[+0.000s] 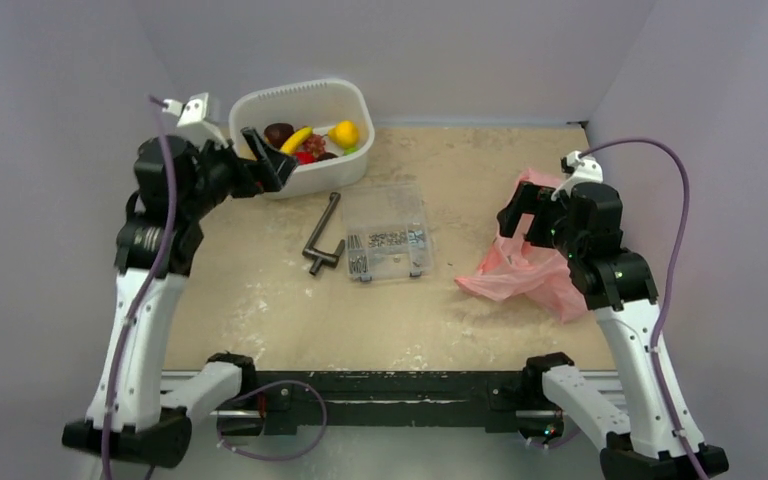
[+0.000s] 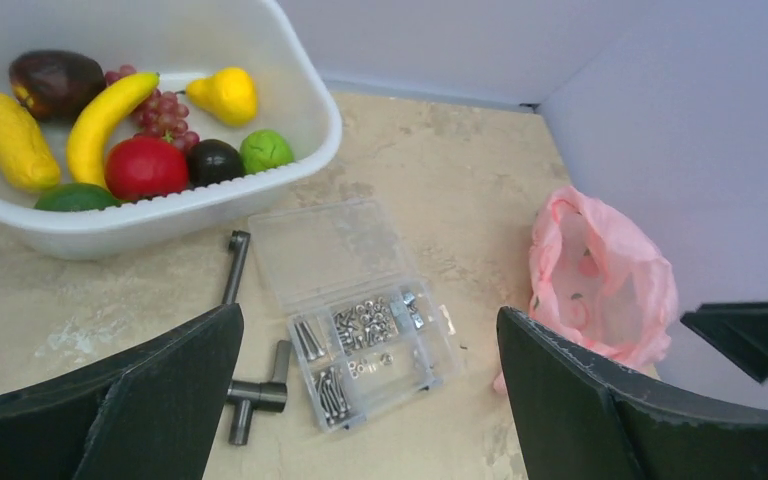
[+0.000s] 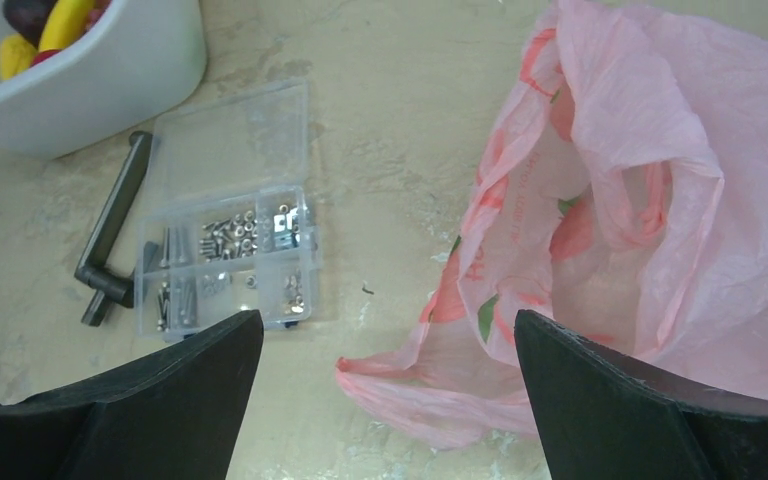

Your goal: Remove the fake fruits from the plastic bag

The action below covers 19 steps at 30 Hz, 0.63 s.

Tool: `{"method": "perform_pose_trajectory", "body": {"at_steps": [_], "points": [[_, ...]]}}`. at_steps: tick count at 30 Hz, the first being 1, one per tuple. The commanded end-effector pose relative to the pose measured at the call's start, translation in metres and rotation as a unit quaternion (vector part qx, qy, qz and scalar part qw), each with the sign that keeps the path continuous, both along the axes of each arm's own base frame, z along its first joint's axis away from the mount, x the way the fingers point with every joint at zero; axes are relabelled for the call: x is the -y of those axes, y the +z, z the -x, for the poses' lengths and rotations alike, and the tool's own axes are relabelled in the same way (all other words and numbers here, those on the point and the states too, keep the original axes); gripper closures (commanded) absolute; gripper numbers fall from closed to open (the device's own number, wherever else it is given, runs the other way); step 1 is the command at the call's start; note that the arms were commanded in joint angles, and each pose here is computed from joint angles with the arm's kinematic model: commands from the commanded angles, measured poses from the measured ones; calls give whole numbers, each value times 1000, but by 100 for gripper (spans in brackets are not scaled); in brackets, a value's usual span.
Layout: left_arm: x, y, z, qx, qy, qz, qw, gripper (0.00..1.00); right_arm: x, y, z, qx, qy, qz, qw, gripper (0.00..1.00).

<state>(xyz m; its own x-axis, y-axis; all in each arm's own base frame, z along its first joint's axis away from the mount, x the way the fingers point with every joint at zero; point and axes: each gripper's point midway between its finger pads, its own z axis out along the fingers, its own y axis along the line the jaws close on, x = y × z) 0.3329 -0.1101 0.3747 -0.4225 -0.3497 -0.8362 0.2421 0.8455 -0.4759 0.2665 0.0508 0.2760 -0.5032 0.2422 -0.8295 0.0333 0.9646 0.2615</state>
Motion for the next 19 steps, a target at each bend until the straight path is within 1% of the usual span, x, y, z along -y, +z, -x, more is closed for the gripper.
{"method": "perform_pose_trajectory", "body": {"at_steps": [1,5,8,11,15,17,18,19], "points": [[-11,24,73,63,-6,-12,998,2,-10,45,6,73,34,-6,997,1],[-21,57,133,161,-4,-21,987,1,-12,64,12,112,40,-1,993,1],[-24,74,165,196,-5,-17,980,0,-6,76,17,138,28,5,990,1],[-23,78,184,202,-7,-1,979,0,3,92,26,170,12,9,985,1],[-22,77,192,193,-9,18,981,0,17,118,40,226,-18,6,974,1],[-19,79,192,194,-16,23,981,0,24,124,44,243,-38,3,969,1],[-18,79,192,190,-18,22,981,0,23,127,44,241,-38,-4,970,1],[-19,79,191,188,-17,21,982,1,31,121,45,222,-60,5,973,1]]}}
